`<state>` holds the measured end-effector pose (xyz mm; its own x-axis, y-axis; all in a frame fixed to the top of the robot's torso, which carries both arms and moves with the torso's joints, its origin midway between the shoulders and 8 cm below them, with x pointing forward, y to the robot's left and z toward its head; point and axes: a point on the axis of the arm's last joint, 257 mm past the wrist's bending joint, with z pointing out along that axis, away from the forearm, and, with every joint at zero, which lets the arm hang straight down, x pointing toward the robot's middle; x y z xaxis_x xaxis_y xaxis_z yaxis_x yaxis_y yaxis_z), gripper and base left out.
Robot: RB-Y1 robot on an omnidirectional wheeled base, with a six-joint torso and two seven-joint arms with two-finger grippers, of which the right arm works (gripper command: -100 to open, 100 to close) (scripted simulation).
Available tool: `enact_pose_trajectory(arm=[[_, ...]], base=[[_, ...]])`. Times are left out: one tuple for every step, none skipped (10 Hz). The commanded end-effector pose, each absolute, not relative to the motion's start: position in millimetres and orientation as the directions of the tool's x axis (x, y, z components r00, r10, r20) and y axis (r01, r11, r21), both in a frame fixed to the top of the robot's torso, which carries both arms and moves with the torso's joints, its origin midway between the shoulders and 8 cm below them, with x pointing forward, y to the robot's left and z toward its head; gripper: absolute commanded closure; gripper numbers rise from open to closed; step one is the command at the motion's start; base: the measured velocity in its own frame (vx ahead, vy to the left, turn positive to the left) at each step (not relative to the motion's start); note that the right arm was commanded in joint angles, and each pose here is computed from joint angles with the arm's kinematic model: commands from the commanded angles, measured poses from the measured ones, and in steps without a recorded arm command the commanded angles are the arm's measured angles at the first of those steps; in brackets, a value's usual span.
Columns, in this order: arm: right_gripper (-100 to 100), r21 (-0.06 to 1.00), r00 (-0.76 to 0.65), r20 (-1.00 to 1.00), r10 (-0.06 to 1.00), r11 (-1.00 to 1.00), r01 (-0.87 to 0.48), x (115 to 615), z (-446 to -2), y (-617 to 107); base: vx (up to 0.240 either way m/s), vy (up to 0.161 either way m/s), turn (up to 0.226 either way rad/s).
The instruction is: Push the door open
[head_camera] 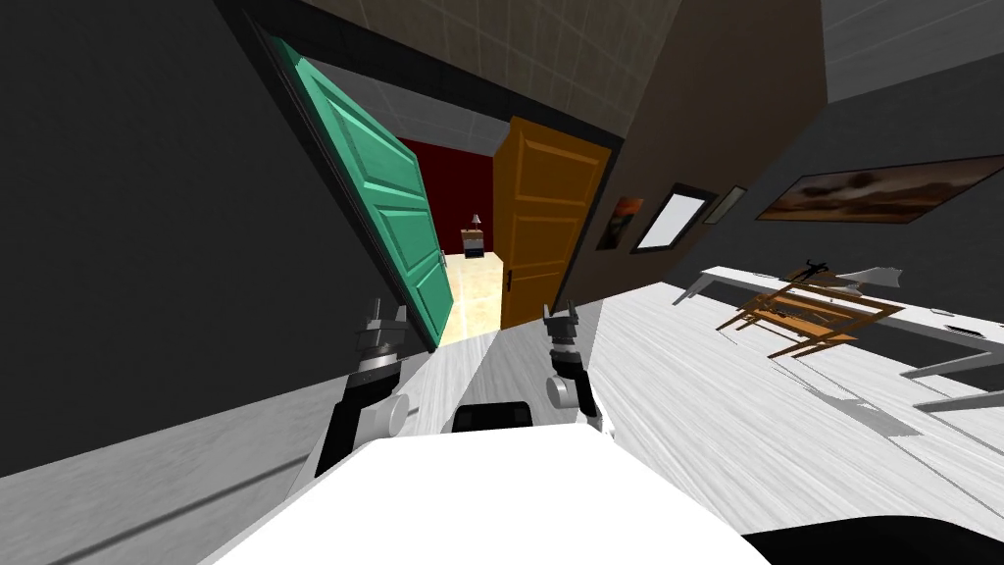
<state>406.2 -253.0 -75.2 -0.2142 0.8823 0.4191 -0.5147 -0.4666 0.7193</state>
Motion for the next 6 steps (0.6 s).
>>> enact_pose_trajectory(arm=[[-100,0.708,-0.225,0.452,0.863,-0.501,-0.498,411.5,-84.9,-254.1],[-100,0.701,-0.231,0.471,0.851,-0.521,-0.487,413.9,-90.9,-253.5],[-100,0.694,-0.236,0.491,0.839,-0.540,-0.477,416.2,-96.9,-253.0],[-100,0.685,-0.241,0.511,0.825,-0.560,-0.466,418.6,-103.3,-252.5],[-100,0.675,-0.245,0.531,0.811,-0.580,-0.456,420.9,-109.7,-251.9],[-100,0.666,-0.249,0.551,0.797,-0.599,-0.445,423.1,-116.1,-251.4]], base=[[0.094,-0.052,0.100],[0.096,-0.056,0.118],[0.094,-0.053,0.123],[0.086,-0.061,0.123],[0.079,-0.063,0.115],[0.093,-0.059,0.116]])
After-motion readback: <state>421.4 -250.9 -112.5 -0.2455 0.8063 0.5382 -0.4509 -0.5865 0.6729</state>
